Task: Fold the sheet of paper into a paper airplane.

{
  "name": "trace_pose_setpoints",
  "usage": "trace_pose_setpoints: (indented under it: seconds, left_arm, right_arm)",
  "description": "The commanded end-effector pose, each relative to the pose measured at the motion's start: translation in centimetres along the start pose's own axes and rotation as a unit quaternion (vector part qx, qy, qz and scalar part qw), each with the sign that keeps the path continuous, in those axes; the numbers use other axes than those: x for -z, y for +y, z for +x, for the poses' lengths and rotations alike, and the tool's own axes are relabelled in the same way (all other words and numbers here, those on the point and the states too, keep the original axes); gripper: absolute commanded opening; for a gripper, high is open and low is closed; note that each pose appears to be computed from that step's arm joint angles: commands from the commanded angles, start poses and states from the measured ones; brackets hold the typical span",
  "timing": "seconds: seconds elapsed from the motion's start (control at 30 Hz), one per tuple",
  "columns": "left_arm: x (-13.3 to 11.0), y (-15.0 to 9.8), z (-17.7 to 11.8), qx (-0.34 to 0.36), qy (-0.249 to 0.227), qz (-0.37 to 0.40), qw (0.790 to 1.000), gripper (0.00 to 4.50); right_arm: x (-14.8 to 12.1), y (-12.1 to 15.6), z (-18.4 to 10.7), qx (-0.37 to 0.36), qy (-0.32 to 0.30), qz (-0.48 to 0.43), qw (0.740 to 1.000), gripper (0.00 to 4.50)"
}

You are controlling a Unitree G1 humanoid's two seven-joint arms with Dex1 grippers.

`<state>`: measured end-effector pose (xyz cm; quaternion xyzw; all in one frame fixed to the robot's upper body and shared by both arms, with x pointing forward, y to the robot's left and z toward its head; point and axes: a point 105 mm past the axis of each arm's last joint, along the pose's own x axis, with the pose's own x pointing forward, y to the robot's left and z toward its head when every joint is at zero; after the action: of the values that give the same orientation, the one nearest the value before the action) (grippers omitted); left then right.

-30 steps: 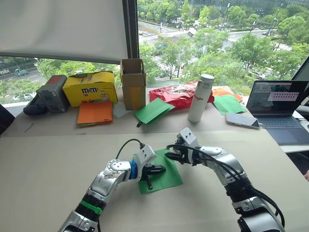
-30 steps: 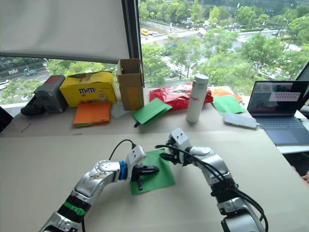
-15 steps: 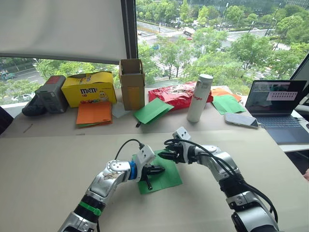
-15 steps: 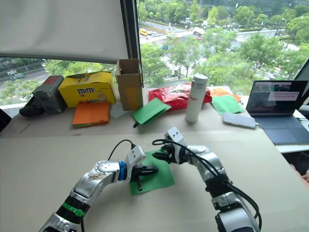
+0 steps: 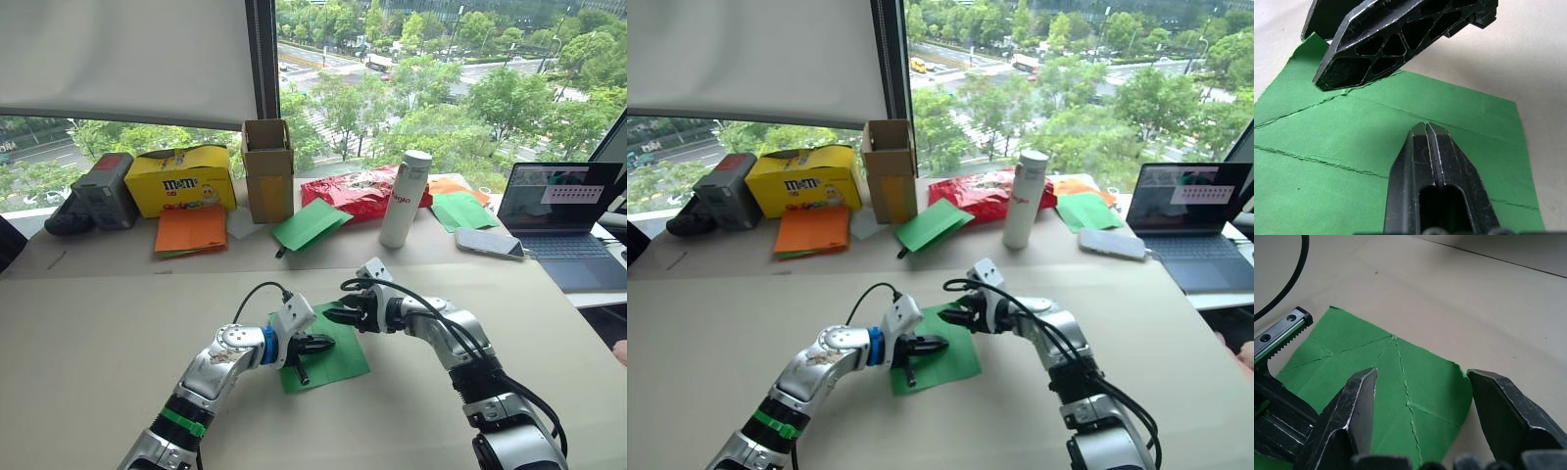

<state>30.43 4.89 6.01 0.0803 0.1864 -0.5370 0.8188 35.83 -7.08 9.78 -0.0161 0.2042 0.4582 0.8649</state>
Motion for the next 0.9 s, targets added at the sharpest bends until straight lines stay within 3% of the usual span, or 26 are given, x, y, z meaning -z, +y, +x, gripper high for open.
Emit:
trace_pose_setpoints:
  seconds: [0.03,0.3,0.33,0.6,0.73,0.9]
  left_arm:
    - [4.2,-0.4,0.3,-0.003,0.071,-0.049,0.996,0.0]
    - [4.4,-0.4,0.3,-0.002,0.071,-0.05,0.996,0.0]
    - [4.4,-0.4,0.3,-0.002,0.071,-0.05,0.996,0.0]
    - [4.5,-0.5,0.3,-0.001,0.071,-0.05,0.996,0.0]
    - [4.5,-0.5,0.3,-0.002,0.07,-0.049,0.996,0.0]
    - [3.1,0.1,-0.1,-0.003,0.037,-0.062,0.997,0.0]
  right_arm:
    - [-1.0,0.7,-0.2,-0.016,-0.018,-0.004,1.0,3.22]
    - [-1.0,0.6,-0.2,-0.015,-0.016,-0.004,1.0,3.22]
    - [-1.1,0.5,-0.3,-0.014,-0.016,-0.005,1.0,2.7]
    - [-2.0,0.4,-1.0,-0.001,-0.017,-0.044,0.999,0.04]
    - [-2.1,0.5,-1.1,-0.001,-0.014,-0.055,0.998,0.04]
    - [-2.5,1.0,-1.1,-0.006,-0.021,-0.093,0.995,0.04]
